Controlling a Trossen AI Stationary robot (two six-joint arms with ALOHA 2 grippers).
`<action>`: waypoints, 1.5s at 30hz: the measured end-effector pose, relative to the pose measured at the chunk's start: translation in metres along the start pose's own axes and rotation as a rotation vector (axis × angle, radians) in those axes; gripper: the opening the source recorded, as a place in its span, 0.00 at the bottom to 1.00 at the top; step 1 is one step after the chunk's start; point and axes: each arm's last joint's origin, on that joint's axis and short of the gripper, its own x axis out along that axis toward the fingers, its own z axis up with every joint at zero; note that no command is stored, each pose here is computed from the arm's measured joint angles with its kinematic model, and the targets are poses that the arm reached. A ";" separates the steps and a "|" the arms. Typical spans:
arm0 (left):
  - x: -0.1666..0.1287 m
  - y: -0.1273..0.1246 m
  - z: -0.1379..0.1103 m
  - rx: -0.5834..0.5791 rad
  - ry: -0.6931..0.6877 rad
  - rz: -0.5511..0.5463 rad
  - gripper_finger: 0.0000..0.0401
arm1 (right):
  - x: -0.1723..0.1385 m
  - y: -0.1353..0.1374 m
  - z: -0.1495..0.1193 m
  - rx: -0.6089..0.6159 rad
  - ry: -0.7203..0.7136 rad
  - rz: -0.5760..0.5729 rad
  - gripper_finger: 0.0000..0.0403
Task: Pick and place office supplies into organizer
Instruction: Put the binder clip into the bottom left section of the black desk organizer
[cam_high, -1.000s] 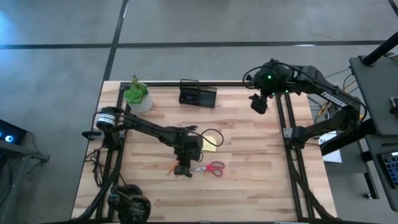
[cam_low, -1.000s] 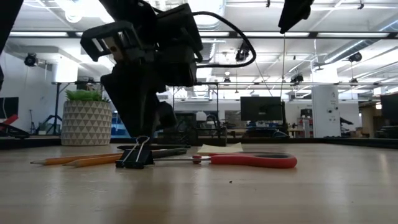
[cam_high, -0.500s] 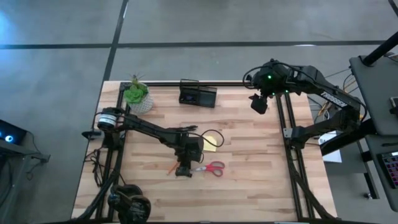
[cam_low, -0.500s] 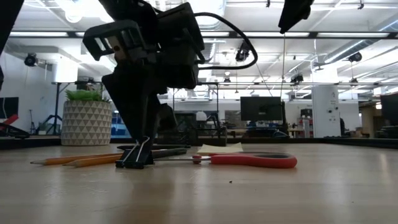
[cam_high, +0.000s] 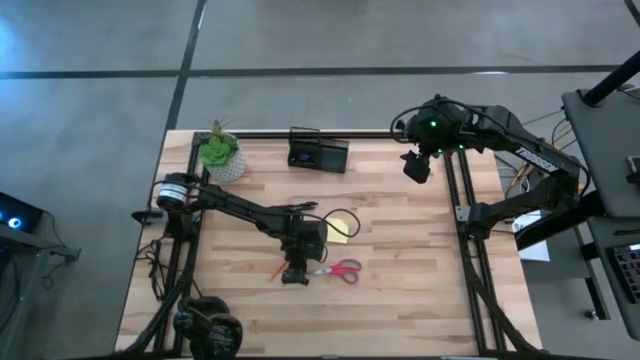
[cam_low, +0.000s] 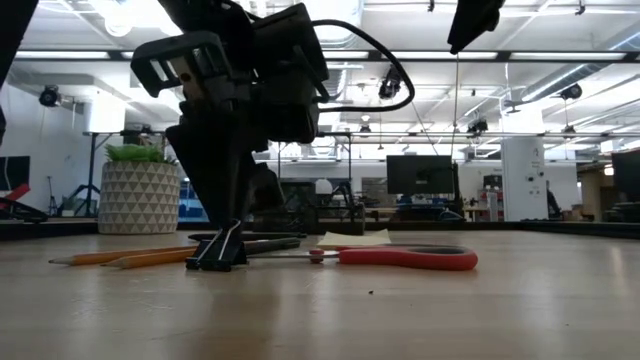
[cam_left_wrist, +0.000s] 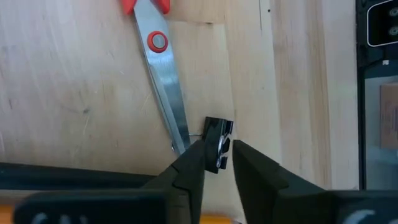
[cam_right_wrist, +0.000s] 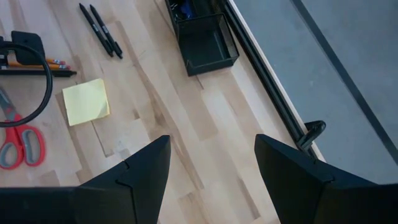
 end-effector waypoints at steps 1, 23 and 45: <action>0.000 0.000 0.000 0.000 0.000 0.000 0.13 | 0.000 0.000 0.000 0.000 0.000 0.000 0.57; -0.032 -0.025 -0.001 -0.062 0.040 -0.326 0.00 | 0.000 -0.001 0.000 -0.024 -0.004 -0.028 0.57; -0.209 0.121 -0.028 -0.639 -0.537 0.969 0.00 | 0.000 -0.002 0.006 0.037 -0.056 -0.026 0.57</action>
